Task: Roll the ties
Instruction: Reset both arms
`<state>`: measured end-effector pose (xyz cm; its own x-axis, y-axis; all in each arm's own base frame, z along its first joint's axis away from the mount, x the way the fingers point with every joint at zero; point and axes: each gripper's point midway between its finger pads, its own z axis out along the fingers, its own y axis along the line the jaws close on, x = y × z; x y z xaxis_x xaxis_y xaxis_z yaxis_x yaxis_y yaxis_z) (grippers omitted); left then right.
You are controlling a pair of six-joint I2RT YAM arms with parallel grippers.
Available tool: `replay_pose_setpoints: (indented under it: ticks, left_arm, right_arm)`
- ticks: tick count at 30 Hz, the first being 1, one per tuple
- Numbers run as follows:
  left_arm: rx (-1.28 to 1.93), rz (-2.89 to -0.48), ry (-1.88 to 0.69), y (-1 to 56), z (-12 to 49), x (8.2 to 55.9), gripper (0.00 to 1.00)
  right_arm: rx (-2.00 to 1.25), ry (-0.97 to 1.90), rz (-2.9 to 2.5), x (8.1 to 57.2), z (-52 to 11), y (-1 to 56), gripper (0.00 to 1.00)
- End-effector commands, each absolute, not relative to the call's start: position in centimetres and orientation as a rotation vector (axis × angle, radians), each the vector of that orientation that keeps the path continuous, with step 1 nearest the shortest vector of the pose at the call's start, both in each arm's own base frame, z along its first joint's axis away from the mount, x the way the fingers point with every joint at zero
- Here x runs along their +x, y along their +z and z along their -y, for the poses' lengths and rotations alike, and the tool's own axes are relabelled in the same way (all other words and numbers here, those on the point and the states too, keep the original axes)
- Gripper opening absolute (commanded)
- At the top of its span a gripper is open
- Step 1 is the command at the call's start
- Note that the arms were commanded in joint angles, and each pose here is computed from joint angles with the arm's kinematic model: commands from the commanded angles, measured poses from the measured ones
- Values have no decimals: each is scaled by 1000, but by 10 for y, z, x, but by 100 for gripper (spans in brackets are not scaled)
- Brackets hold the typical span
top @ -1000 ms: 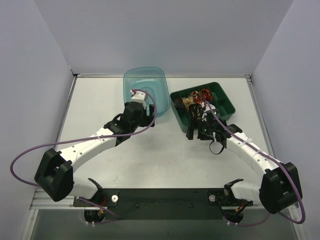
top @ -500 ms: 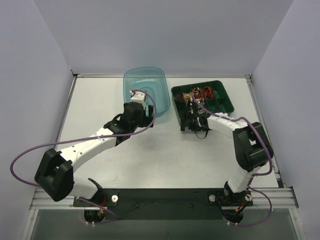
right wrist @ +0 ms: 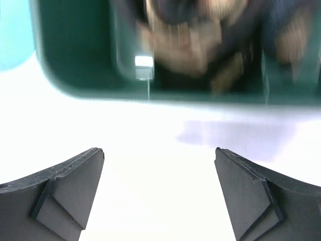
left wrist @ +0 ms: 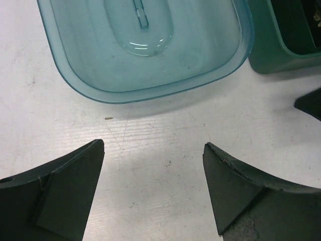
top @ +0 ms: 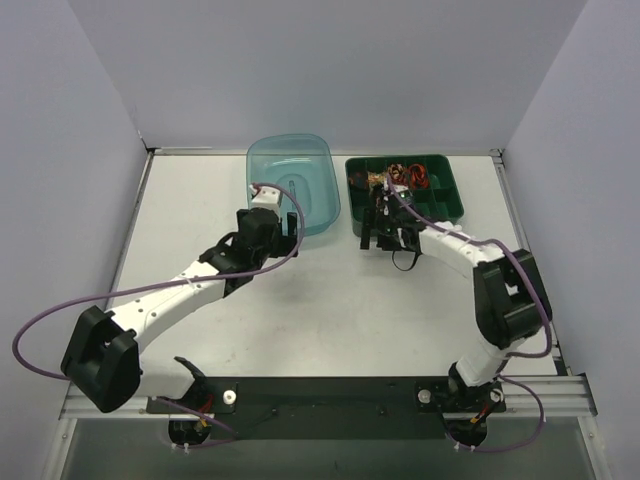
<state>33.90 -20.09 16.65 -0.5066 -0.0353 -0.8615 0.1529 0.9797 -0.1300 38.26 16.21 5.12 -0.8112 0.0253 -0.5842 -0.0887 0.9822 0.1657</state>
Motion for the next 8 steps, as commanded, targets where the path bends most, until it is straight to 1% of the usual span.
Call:
replay_pose_setpoints:
  ticks: [1,2,3,5,7,8]
  left_arm:
    - [30,-2047,-188,179,183,340,90]
    - [19,-2048,-173,178,178,340,90]
    - [4,-2041,-163,180,174,339,90]
    - [-22,-2036,-135,177,162,338,90]
    - [-57,-2022,-116,178,149,338,89]
    - [-73,-2013,-108,178,145,338,91]
  right_arm:
    - [-40,242,-2393,355,-147,95,100]
    - [-21,231,-2372,351,-141,101,100]
    - [-9,241,-2307,347,-137,123,100]
    - [59,147,-2262,339,-114,128,100]
    - [122,123,-2183,335,-96,150,100]
    - [162,74,-2140,332,-83,154,100]
